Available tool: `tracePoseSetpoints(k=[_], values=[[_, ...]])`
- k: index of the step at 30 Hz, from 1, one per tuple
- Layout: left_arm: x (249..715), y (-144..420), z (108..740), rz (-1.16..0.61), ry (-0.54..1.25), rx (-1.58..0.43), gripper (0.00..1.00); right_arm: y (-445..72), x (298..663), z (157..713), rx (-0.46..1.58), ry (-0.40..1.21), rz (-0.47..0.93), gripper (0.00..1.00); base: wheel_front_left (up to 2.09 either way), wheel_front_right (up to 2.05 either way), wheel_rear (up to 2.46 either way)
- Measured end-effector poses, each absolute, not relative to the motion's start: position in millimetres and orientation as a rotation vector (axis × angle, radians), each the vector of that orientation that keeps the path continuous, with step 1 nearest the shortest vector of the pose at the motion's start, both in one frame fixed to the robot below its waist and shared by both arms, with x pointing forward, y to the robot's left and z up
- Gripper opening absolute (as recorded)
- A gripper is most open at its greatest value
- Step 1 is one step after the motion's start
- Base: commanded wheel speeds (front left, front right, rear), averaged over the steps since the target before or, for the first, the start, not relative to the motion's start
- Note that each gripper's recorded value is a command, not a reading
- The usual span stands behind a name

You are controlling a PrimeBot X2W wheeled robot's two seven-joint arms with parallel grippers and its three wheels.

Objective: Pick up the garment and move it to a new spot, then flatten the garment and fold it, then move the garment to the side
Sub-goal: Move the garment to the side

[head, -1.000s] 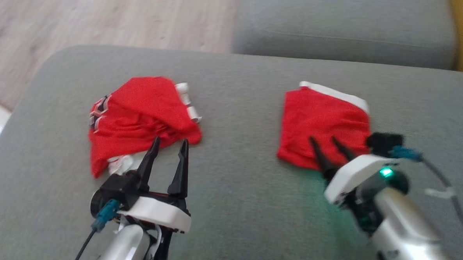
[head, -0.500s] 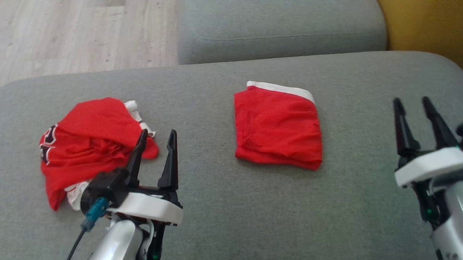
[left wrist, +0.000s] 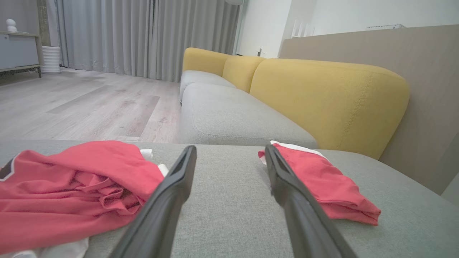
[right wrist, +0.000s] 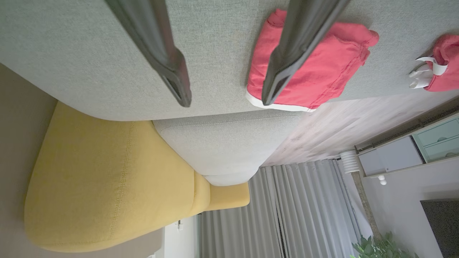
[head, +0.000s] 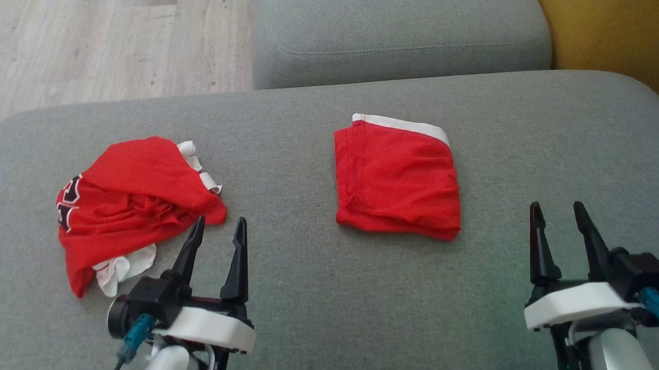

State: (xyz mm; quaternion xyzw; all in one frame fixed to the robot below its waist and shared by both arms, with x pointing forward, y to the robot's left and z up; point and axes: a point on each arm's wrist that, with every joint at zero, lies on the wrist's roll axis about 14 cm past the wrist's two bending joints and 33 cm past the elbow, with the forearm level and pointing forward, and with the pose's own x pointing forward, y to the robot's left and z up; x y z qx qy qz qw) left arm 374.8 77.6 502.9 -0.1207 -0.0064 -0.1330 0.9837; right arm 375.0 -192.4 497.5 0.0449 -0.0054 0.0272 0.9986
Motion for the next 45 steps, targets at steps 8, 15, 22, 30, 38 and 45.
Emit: tracePoseSetpoints(k=[8, 15, 22, 30, 38, 45], values=[[375, 84, 502, -0.257, -0.019, -0.22, 1.0, -182, 384, 500, 0.061, 0.011, 0.075, 1.0, 0.0, 0.0, 0.0], [392, 87, 507, -0.258, -0.039, -0.204, 1.0, -177, 416, 476, 0.068, 0.144, 0.082, 1.0, 0.0, 0.0, 0.0], [405, 98, 504, -0.228, -0.034, -0.204, 1.0, -151, 464, 422, 0.184, 0.419, 0.102, 1.0, 0.0, 0.0, 0.0], [411, 109, 502, -0.199, -0.031, -0.202, 1.0, -121, 479, 380, 0.227, 0.593, 0.142, 1.0, 0.0, 0.0, 0.0], [412, 109, 495, -0.195, -0.008, -0.202, 1.0, -100, 488, 372, 0.153, 0.618, 0.21, 0.0, 0.0, 0.0, 0.0], [412, 88, 501, -0.259, -0.022, -0.206, 1.0, -111, 482, 383, -0.021, 0.542, 0.263, 0.0, 0.0, 0.0, 0.0]])
